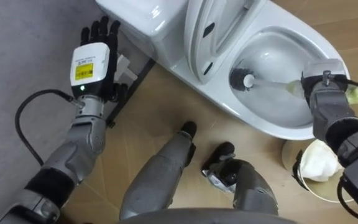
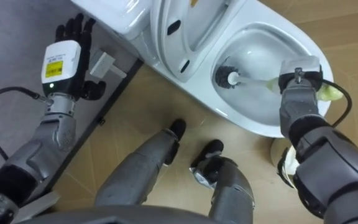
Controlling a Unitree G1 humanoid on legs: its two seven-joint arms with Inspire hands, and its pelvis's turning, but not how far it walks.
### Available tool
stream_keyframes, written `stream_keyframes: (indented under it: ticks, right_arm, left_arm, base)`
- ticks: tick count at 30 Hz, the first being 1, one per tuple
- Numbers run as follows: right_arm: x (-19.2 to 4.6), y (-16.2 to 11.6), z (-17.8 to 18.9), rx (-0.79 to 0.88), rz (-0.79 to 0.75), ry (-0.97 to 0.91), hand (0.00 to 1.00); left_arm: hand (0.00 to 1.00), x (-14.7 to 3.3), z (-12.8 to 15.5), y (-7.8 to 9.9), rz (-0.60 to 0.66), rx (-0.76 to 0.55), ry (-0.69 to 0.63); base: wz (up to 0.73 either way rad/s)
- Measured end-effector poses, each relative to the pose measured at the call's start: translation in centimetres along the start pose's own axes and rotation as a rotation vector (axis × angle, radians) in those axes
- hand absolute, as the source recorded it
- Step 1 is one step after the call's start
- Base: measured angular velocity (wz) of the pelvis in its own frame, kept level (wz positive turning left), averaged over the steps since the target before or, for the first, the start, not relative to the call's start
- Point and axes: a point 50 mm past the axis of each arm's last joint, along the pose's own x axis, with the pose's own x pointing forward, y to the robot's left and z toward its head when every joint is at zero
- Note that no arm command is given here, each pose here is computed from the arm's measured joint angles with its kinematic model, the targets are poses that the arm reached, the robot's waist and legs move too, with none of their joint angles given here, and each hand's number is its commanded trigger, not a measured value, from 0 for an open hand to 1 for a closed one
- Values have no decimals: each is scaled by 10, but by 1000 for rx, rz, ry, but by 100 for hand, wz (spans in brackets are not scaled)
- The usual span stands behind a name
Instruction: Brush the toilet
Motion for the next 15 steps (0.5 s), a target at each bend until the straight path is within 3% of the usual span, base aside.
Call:
stream_keyframes:
  ticks: [5, 15]
  right_arm:
    - [-2, 9, -1, 36, -1, 6, 100]
    - [-4, 20, 0, 74, 6, 13, 100]
  left_arm:
    - [0, 5, 2, 10, 61, -64, 20]
    - [0, 3, 5, 10, 107, -152, 43]
  base:
    - [0]
    - [1]
